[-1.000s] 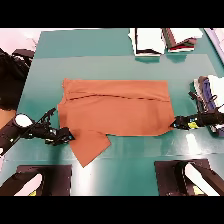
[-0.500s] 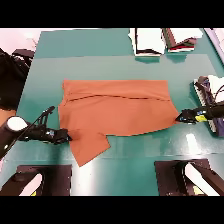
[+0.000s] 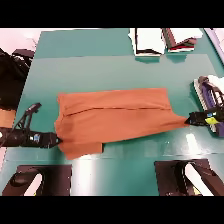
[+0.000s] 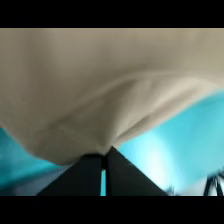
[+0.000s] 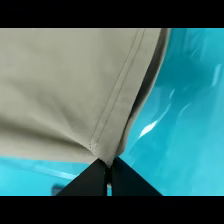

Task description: Fold the shirts.

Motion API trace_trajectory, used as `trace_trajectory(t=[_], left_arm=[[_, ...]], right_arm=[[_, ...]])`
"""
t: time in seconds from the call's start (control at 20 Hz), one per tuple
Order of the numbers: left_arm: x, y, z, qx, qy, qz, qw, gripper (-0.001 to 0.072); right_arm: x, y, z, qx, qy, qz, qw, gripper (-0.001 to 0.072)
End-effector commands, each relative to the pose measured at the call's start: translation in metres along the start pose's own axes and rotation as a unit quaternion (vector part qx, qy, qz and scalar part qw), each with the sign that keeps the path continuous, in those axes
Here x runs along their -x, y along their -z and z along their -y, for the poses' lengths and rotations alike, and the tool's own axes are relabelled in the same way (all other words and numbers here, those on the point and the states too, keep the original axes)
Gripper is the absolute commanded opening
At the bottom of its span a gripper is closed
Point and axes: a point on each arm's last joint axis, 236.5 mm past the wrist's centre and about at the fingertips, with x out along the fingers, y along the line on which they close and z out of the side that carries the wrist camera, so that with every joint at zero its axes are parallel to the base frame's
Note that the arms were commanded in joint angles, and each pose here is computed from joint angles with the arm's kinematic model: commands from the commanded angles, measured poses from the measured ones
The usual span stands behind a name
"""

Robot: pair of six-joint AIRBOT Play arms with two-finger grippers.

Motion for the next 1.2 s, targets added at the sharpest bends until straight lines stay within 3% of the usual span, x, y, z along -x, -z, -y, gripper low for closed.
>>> trace_trajectory(t=[0.0, 0.4, 0.75, 0.8, 0.85, 0.9, 0.95, 1.0, 1.05, 1.15], left_arm=[[0.010, -0.071, 0.002, -0.026, -0.012, 0.077, 0.997, 0.0020], [-0.041, -0.217, -0.027, -0.043, -0.035, 0.075, 0.996, 0.0022], [-0.075, -0.252, -0.048, -0.024, -0.042, 0.082, 0.995, 0.0039], [-0.074, -0.253, -0.047, -0.023, -0.041, 0.084, 0.995, 0.0295], [-0.071, -0.255, -0.045, -0.014, -0.039, 0.085, 0.995, 0.0548], [-0.067, -0.256, -0.041, -0.013, -0.036, 0.082, 0.996, 0.0567], [-0.062, -0.257, -0.036, -0.020, -0.033, 0.078, 0.996, 0.0566], [-0.058, -0.255, -0.031, -0.024, -0.030, 0.069, 0.997, 0.0472], [-0.055, -0.252, -0.028, -0.028, -0.027, 0.060, 0.997, 0.0284], [-0.054, -0.247, -0.023, -0.027, -0.019, 0.050, 0.998, 0.0022]], right_arm=[[0.012, -0.042, 0.000, 0.015, 0.018, 0.039, 0.999, 0.0016], [-0.043, -0.140, -0.013, 0.021, 0.000, -0.004, 1.000, 0.0016], [-0.082, -0.187, -0.021, 0.008, -0.035, -0.019, 0.999, 0.0028], [-0.082, -0.195, -0.024, 0.005, -0.051, -0.007, 0.999, 0.0123], [-0.080, -0.203, -0.027, -0.002, -0.070, 0.009, 0.997, 0.0271], [-0.075, -0.210, -0.028, -0.010, -0.089, 0.021, 0.996, 0.0366], [-0.069, -0.212, -0.026, -0.008, -0.107, 0.030, 0.994, 0.0393], [-0.065, -0.209, -0.020, -0.009, -0.118, 0.028, 0.993, 0.0395], [-0.064, -0.202, -0.011, -0.014, -0.121, 0.018, 0.992, 0.0402], [-0.070, -0.181, 0.013, -0.047, -0.127, -0.009, 0.991, 0.0551]])
